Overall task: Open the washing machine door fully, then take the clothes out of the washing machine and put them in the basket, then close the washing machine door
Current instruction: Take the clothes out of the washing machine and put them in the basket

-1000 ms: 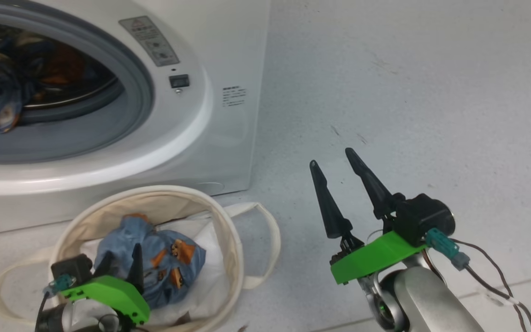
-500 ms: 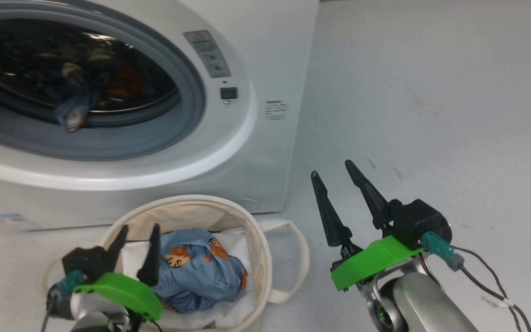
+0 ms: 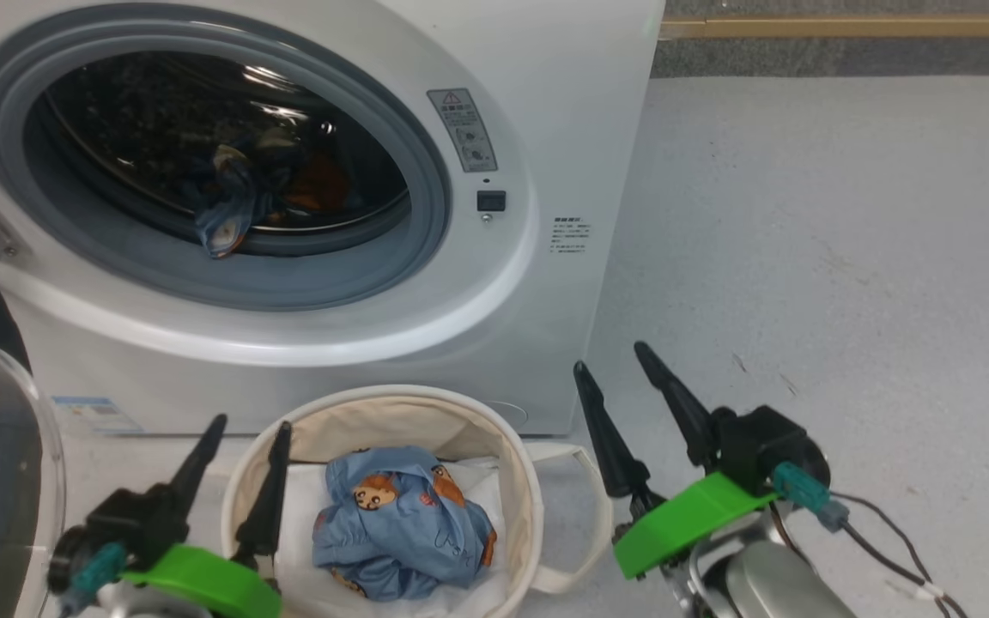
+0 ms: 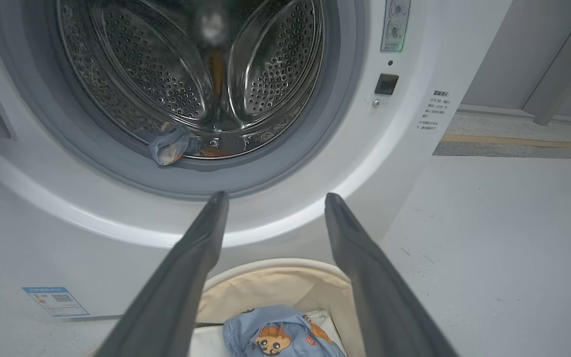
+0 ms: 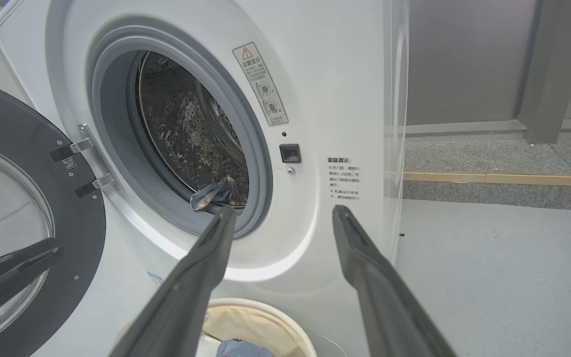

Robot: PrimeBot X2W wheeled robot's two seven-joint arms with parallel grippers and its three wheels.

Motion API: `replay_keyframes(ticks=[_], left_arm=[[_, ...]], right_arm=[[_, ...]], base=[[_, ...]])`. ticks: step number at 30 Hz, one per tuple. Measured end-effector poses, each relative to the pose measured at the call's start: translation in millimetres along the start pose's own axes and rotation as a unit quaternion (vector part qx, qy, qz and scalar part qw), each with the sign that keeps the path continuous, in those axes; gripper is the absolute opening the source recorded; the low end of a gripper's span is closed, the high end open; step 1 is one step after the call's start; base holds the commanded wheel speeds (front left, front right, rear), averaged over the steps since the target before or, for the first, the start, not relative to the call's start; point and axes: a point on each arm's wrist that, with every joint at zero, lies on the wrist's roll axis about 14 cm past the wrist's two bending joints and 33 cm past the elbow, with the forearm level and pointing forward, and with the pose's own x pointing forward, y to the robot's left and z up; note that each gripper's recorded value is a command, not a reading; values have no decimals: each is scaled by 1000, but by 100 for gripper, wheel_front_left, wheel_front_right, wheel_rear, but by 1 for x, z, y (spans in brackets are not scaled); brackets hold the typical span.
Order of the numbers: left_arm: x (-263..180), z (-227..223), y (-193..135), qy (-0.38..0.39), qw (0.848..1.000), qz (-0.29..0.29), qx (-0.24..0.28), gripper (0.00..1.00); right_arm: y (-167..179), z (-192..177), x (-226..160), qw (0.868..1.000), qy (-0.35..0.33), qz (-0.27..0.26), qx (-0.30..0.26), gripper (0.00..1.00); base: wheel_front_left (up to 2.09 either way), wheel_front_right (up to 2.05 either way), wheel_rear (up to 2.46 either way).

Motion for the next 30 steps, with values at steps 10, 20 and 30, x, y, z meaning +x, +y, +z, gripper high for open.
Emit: replay_keyframes(ticks=[10, 20, 30], left_arm=[[-12, 22, 5, -17, 1000, 12, 4, 100], [17, 23, 5, -16, 1000, 15, 16, 100], [116, 29, 18, -17, 996, 21, 84, 100]], right_arm=[[-2, -16, -7, 1000, 21, -8, 10, 100], [-10, -26, -7, 999, 33, -17, 13, 100], [4, -18, 5, 1000, 10, 17, 18, 100]], base=[[0, 0, 0], [0, 0, 0], [0, 0, 0]])
